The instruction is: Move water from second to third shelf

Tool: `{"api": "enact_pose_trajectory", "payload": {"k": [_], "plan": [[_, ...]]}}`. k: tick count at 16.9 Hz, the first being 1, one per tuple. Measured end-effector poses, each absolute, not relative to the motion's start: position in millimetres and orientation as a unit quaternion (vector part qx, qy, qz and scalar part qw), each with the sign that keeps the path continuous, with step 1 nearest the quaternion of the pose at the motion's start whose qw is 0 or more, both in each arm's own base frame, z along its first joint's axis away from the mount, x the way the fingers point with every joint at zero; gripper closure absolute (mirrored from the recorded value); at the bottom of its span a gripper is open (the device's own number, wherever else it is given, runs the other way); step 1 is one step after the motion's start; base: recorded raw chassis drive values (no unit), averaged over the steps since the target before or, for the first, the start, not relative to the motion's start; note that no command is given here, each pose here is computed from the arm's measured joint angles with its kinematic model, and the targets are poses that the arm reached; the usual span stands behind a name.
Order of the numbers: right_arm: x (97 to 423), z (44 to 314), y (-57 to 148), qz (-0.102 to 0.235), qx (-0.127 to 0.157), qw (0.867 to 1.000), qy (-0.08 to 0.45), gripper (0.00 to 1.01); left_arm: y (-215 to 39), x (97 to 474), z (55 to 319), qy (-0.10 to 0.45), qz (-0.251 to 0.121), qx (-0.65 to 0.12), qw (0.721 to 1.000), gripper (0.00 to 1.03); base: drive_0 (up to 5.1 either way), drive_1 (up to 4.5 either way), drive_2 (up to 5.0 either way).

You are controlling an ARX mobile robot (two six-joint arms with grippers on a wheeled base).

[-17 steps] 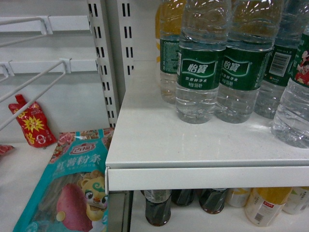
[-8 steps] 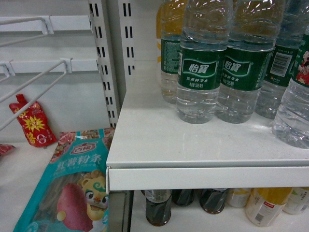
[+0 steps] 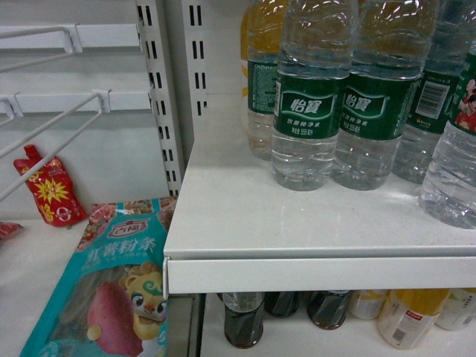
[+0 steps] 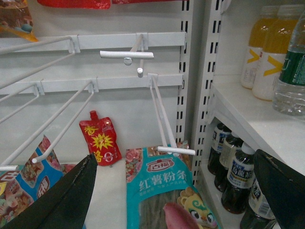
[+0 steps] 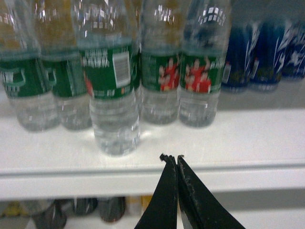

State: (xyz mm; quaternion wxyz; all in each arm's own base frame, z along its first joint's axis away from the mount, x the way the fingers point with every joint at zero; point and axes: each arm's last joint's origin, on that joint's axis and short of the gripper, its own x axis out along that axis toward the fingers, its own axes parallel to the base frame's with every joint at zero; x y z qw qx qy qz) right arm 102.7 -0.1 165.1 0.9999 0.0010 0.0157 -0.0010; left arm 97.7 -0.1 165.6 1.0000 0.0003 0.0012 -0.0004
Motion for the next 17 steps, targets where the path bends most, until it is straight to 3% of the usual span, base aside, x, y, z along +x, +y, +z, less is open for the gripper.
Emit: {"api": "enact_pose_trajectory", "payload": {"k": [4,10,17], "plan": [[97.0,168.6,0.0,0.000,0.001,1.000,-0.010,0.99,-0.1,97.7,165.6,0.001,0.000,0.000,1.000,0.05,0.0,0.00,0.0],[97.2,167.1,0.0,0.000,0.001,1.000,-0.002,0.97,-0.1,97.7,165.6,0.001,0.000,0.000,1.000,0.05,0.0,0.00,0.0],[97.2,167.2,0.0,0.000,0.001,1.000,-0.003,0.17,-0.1,97.7,165.6,0.001,0.000,0.000,1.000,0.05,0.0,0.00,0.0]]}}
